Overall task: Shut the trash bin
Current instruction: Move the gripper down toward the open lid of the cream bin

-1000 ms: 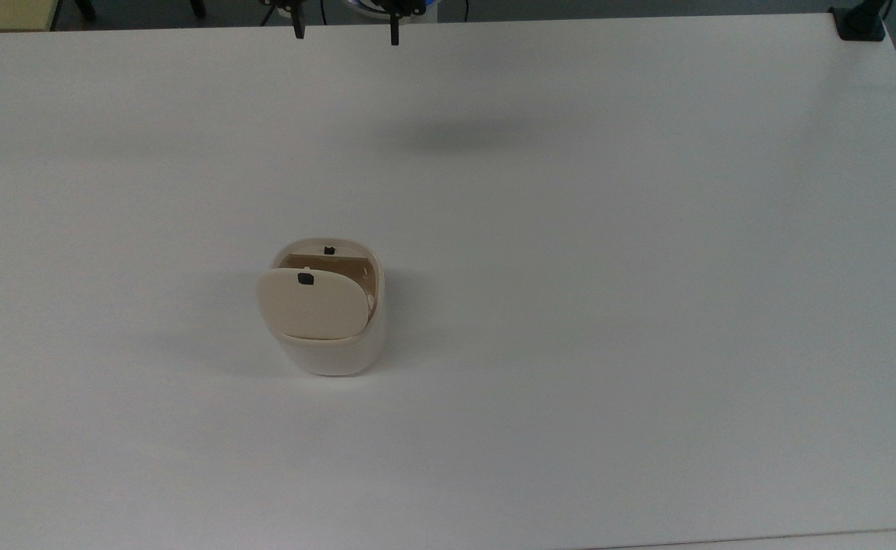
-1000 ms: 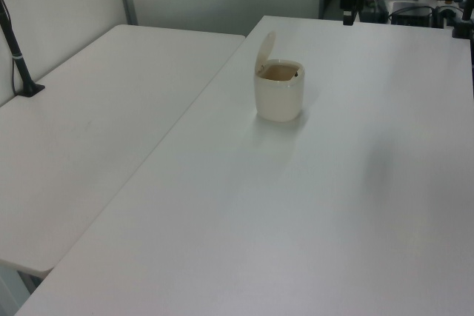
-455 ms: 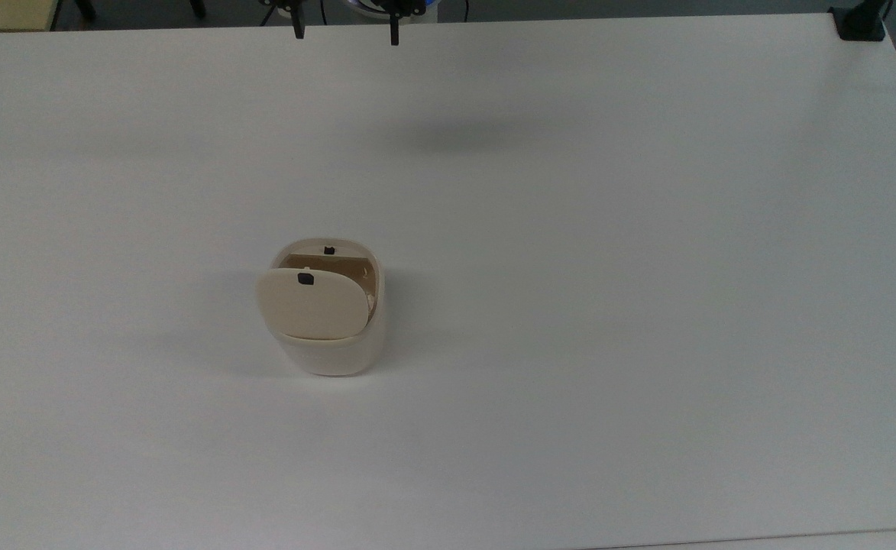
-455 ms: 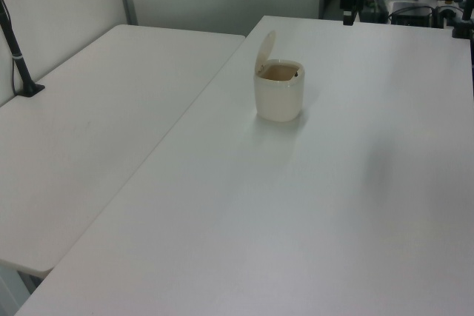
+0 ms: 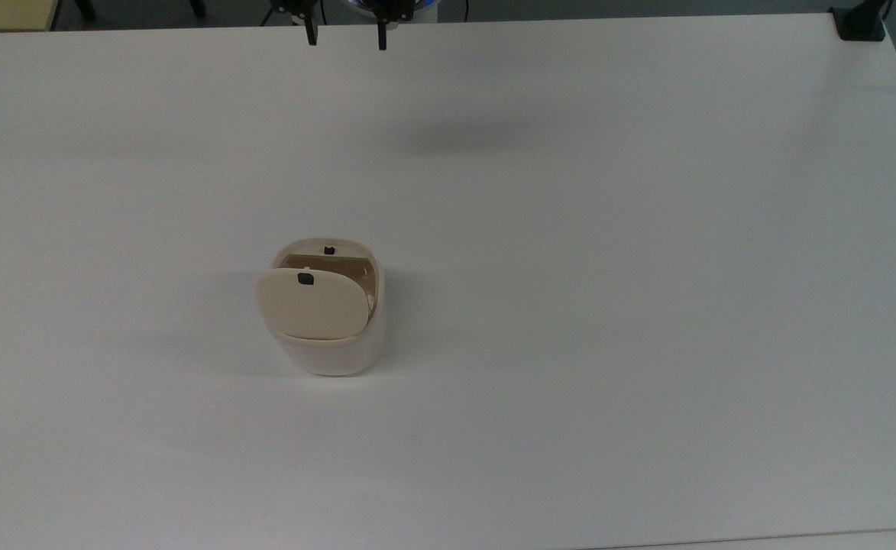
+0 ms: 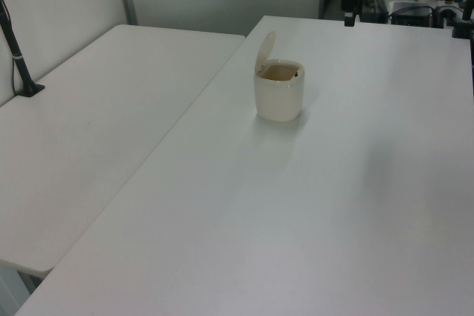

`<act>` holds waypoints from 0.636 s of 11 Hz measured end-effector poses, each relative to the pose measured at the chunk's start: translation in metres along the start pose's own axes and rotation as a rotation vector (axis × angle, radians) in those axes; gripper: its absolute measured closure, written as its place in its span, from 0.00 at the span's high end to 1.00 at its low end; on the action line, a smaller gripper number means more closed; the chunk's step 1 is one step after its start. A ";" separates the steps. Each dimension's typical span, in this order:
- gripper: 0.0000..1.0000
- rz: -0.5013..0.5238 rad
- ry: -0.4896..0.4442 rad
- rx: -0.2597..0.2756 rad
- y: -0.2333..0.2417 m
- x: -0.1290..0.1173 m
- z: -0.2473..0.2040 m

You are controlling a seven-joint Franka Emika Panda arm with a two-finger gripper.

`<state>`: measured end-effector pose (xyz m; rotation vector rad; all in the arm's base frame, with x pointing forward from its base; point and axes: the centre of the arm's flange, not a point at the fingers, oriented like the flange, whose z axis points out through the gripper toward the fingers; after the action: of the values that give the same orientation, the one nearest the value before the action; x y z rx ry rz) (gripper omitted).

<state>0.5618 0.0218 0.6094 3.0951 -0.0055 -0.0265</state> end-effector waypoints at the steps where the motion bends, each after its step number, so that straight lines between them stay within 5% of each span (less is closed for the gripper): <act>1: 0.53 -0.011 0.000 -0.002 0.000 0.000 0.000; 4: 0.07 -0.029 0.000 -0.002 0.000 0.000 0.000; 7: 0.01 -0.030 0.006 -0.002 -0.001 0.002 0.002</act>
<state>0.5640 0.0224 0.6078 3.0928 0.0415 -0.0187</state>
